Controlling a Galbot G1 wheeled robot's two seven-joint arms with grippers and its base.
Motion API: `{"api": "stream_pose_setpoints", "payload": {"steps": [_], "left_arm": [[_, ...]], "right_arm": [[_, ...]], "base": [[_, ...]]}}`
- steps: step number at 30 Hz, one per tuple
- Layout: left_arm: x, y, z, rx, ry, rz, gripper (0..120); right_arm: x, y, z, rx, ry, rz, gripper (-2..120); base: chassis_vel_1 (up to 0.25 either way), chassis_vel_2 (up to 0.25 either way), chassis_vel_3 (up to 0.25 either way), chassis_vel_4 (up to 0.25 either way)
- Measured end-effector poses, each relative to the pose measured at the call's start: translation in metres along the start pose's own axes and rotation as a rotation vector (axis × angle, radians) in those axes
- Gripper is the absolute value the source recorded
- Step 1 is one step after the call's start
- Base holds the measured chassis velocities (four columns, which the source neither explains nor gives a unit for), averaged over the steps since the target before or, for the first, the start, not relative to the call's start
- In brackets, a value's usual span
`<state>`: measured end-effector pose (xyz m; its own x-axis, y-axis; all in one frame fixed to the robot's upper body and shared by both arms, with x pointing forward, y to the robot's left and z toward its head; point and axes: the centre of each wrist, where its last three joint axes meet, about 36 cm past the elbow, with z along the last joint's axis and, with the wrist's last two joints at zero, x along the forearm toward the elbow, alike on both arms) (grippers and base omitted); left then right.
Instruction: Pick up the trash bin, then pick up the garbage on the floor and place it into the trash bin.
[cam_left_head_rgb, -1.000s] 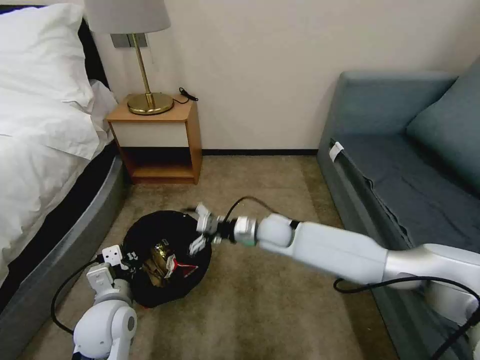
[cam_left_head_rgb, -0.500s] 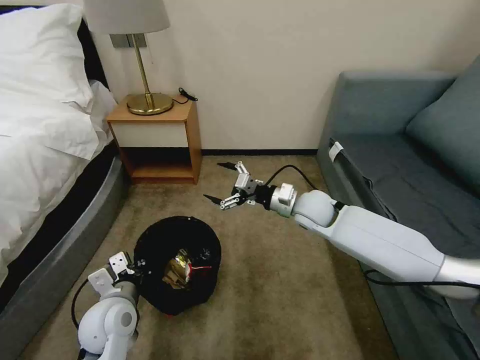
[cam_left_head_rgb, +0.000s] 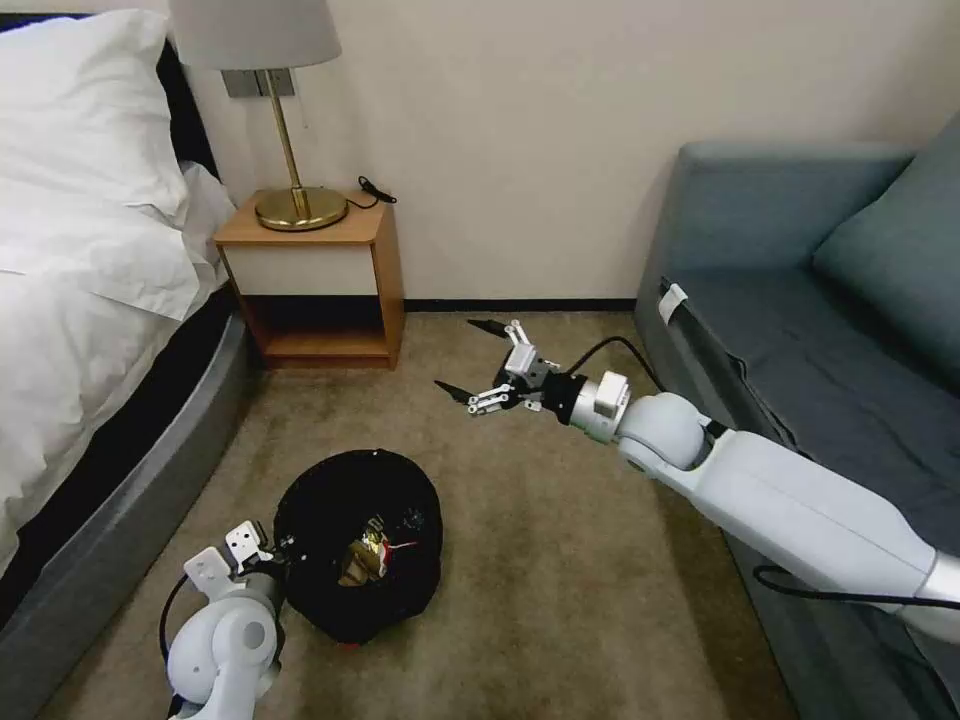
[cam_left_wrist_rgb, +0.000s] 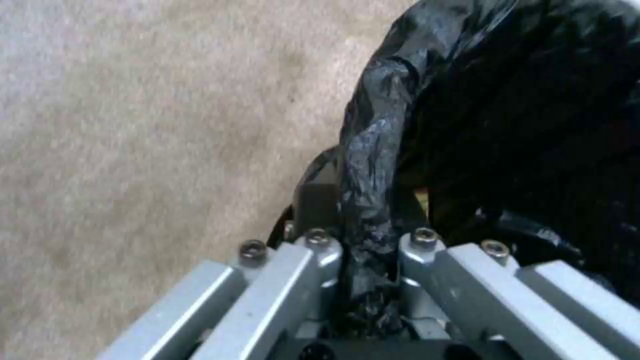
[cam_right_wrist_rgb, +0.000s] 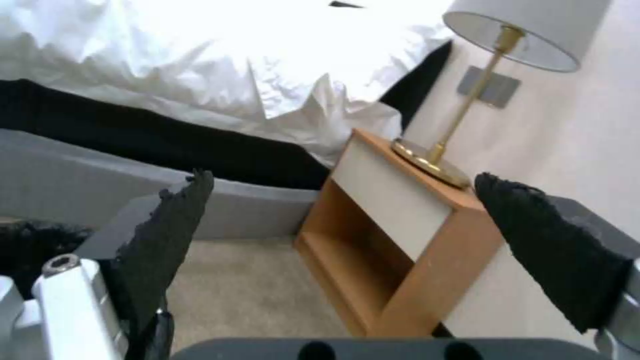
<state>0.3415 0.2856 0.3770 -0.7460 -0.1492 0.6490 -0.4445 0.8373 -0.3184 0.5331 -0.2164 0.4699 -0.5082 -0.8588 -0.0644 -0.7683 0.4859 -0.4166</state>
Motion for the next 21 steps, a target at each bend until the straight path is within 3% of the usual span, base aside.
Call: {"api": "stream_pose_setpoints", "payload": {"steps": [7, 9, 12, 14, 17, 18, 21], "left_arm": [[-0.001, 0.0, 0.006, -0.054, -0.103, 0.021, 32], [0.0, 0.002, 0.007, -0.086, -0.171, 0.032, 41], [0.001, 0.003, 0.007, -0.106, -0.215, 0.05, 50], [0.003, 0.007, 0.006, -0.137, -0.283, 0.085, 61], [0.004, 0.01, 0.005, -0.161, -0.336, 0.128, 68], [0.005, 0.015, 0.004, -0.215, -0.418, 0.184, 74], [0.006, 0.02, 0.004, -0.329, -0.54, 0.26, 88]], "right_arm": [[0.022, -0.001, 0.005, -0.012, 0.016, 0.044, 100], [0.032, -0.002, 0.005, -0.015, 0.022, 0.064, 100], [0.039, -0.003, 0.005, -0.016, 0.024, 0.079, 100], [0.047, -0.003, 0.003, -0.022, 0.024, 0.102, 100], [0.053, -0.003, -0.002, -0.03, 0.017, 0.134, 100], [0.061, 0.0, -0.009, -0.042, 0.01, 0.195, 100], [0.075, 0.017, -0.028, -0.103, 0.018, 0.428, 100]], "base": [[0.0, 0.0, 0.0, 0.0], [0.0, 0.0, 0.0, 0.0], [0.0, 0.0, 0.0, 0.0], [0.0, 0.0, 0.0, 0.0], [0.0, 0.0, 0.0, 0.0], [0.0, 0.0, 0.0, 0.0], [0.0, 0.0, 0.0, 0.0]]}}
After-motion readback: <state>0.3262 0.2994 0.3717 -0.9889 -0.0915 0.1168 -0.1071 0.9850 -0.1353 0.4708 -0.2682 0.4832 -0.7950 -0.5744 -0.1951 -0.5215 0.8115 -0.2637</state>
